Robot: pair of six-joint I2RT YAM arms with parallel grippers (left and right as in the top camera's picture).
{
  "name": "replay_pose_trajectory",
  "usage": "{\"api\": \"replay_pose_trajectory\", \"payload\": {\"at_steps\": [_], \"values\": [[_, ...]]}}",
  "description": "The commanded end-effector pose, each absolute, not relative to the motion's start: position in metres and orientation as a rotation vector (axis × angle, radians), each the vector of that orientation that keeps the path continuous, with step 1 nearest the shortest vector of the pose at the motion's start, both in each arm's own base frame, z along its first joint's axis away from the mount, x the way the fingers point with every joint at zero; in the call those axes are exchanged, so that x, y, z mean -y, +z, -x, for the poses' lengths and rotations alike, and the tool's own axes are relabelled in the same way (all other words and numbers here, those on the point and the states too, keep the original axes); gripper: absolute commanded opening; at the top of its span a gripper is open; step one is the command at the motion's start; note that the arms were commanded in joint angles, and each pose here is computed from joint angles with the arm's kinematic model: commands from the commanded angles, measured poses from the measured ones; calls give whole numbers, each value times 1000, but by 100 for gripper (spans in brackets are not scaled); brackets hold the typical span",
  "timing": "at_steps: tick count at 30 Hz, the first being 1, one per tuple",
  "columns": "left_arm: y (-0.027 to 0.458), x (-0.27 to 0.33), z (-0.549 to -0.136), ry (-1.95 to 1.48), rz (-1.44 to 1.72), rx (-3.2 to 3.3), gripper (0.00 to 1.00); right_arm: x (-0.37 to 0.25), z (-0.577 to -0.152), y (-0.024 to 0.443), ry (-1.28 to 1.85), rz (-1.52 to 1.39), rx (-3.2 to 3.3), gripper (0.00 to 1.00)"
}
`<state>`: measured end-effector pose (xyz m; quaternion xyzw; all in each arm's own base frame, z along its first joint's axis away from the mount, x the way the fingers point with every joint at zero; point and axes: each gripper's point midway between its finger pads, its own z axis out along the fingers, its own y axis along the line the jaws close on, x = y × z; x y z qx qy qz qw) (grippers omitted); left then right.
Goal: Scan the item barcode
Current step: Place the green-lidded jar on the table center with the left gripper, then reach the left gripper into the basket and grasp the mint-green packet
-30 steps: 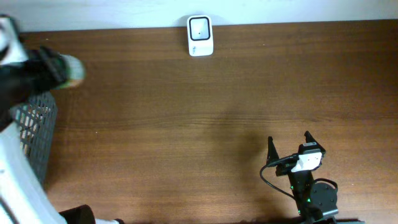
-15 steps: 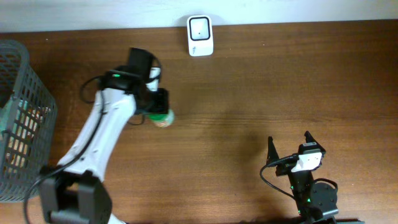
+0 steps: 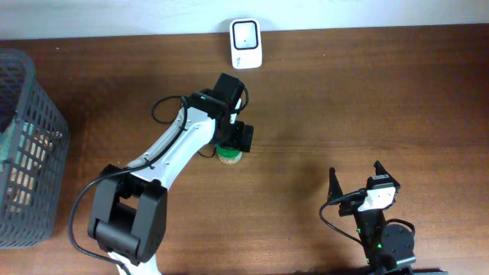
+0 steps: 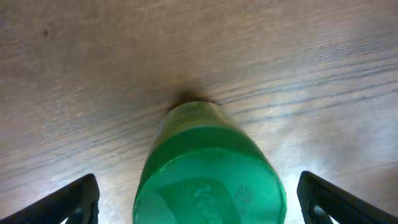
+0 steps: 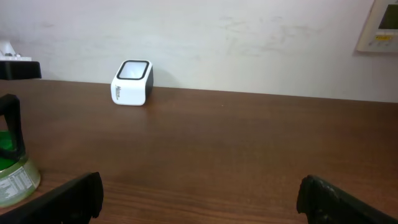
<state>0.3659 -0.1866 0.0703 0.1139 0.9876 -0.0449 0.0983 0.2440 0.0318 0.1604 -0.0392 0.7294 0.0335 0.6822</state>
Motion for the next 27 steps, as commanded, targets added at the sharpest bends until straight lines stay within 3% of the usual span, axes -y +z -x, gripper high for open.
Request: {"api": "replay_pose_trajectory", "payload": {"at_steps": [1, 4, 6, 9, 11, 14, 17, 27], "values": [[137, 178, -401, -85, -264, -2789, 99, -33, -244, 157, 81, 86, -1643, 98], [271, 108, -426, 20, -35, -2573, 99, -33, -244, 157, 81, 86, -1643, 98], [324, 48, -421, 82, 137, -2479, 99, -33, -244, 157, 81, 86, -1643, 98], [371, -86, -387, 234, 534, -2333, 99, -33, -244, 157, 81, 86, -1643, 98], [377, -168, -360, 358, 715, -2272, 99, -33, -244, 157, 81, 86, -1643, 98], [369, -246, -351, 374, 822, -2196, 99, -33, -244, 157, 81, 86, -1643, 98], [333, -285, -368, 351, 676, -2246, 99, -33, -244, 157, 81, 86, -1643, 99], [174, -337, -396, 369, 571, -2544, 96, -33, -244, 157, 81, 86, -1643, 98]]}}
